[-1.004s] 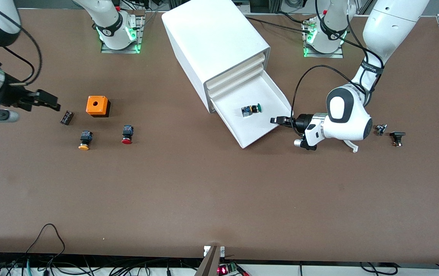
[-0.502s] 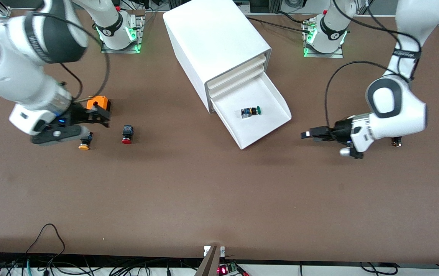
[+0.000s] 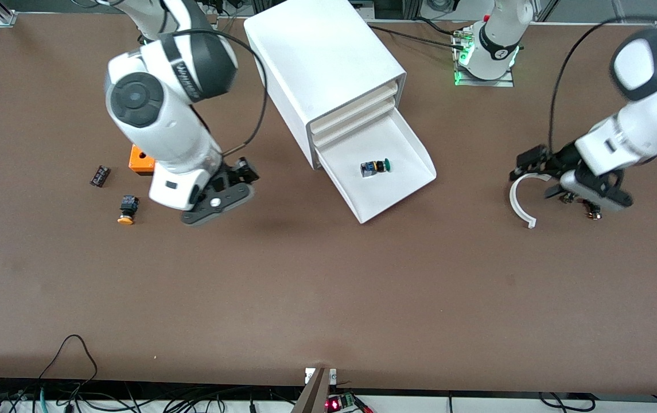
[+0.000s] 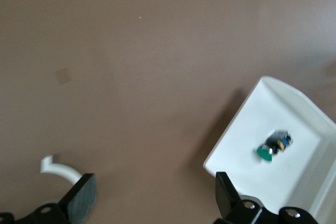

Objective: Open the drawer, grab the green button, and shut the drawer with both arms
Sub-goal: 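Reach the right gripper into the drawer while the left gripper withdraws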

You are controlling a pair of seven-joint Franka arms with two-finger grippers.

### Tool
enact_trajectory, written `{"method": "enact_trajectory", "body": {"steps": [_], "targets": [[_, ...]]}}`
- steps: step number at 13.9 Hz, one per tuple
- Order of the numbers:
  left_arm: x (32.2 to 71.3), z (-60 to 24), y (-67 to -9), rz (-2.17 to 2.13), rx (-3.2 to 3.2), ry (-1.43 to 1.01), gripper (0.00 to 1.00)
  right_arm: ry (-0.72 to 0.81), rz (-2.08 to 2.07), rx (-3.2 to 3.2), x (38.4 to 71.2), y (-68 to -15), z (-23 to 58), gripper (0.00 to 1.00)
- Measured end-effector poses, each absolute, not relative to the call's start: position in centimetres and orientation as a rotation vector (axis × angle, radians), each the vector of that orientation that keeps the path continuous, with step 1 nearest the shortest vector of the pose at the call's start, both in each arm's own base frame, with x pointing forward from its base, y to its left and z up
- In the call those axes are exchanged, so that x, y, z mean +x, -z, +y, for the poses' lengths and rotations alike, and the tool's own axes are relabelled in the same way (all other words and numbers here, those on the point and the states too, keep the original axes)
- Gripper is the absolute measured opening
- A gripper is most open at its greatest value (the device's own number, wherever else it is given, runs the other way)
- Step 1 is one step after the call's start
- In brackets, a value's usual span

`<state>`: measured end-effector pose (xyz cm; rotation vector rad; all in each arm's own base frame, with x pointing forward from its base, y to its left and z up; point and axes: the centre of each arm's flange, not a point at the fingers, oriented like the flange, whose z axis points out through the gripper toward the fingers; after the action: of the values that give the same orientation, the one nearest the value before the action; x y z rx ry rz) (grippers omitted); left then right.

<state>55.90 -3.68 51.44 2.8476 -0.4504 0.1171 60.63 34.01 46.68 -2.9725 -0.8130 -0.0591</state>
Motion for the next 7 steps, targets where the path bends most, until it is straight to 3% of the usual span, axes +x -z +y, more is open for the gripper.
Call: {"method": "enact_trajectory", "body": {"steps": [3, 7], "targets": [[53.8, -2.7, -57.9, -0.451, 3.046, -0.040, 1.00, 0.054, -1.005, -2.886, 59.6, -45.5, 38.4, 1.00], [53.4, -1.7, -59.4, -0.358, 3.171, 0.004, 1.00, 0.172, -1.294, -2.699, 58.0, -43.8, 44.2, 1.00]]}}
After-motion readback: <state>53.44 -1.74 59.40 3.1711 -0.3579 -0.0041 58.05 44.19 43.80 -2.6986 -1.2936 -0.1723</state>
